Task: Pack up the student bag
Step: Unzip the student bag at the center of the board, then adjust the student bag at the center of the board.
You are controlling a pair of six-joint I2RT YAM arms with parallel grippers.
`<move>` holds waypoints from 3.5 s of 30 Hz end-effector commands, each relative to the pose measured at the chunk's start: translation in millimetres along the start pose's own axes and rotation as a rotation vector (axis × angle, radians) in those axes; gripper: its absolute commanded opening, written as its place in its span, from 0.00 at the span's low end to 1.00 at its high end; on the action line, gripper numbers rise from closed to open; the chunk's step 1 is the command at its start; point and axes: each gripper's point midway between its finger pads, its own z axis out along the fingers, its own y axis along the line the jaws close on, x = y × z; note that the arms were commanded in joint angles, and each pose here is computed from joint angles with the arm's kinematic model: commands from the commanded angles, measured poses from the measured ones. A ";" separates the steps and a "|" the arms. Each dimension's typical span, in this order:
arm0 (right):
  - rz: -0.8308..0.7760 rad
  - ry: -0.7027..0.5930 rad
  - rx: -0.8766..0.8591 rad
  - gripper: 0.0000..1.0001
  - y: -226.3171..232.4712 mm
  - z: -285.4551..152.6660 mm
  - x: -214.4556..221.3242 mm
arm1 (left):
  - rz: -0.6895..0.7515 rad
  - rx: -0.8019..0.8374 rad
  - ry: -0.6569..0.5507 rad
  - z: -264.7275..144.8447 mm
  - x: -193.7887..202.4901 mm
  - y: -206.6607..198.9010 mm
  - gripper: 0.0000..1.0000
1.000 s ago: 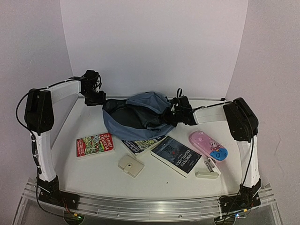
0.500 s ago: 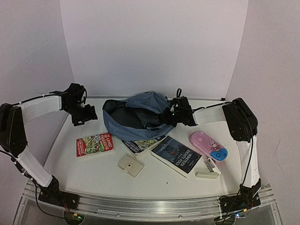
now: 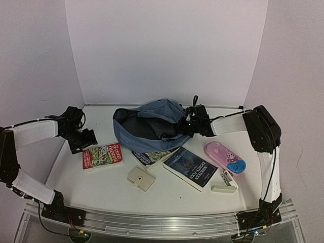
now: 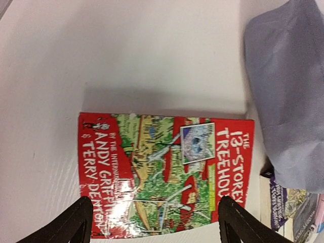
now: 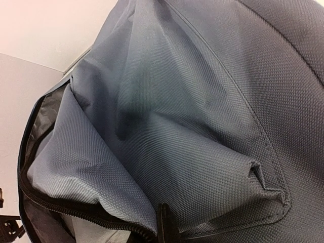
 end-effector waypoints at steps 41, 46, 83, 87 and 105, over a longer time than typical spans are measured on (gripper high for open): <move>-0.322 -0.133 -0.064 0.26 89.7 -29.9 -40.7 | -0.015 0.696 0.124 50.6 -51.4 -303.4 0.97; -0.325 -0.125 -0.060 0.26 85.3 -32.3 -34.7 | -0.053 0.721 0.103 60.0 -59.6 -311.8 0.85; -0.332 -0.022 -0.123 0.08 73.7 -41.6 14.8 | -0.084 0.698 -0.054 84.7 -102.7 -334.4 0.00; -0.308 0.024 -0.172 0.00 81.8 -50.4 27.7 | 0.021 0.648 -0.157 75.7 -124.8 -339.5 0.00; -0.163 0.082 -0.154 0.00 63.0 -49.4 52.4 | 0.236 0.580 -0.142 150.1 -120.9 -349.5 0.15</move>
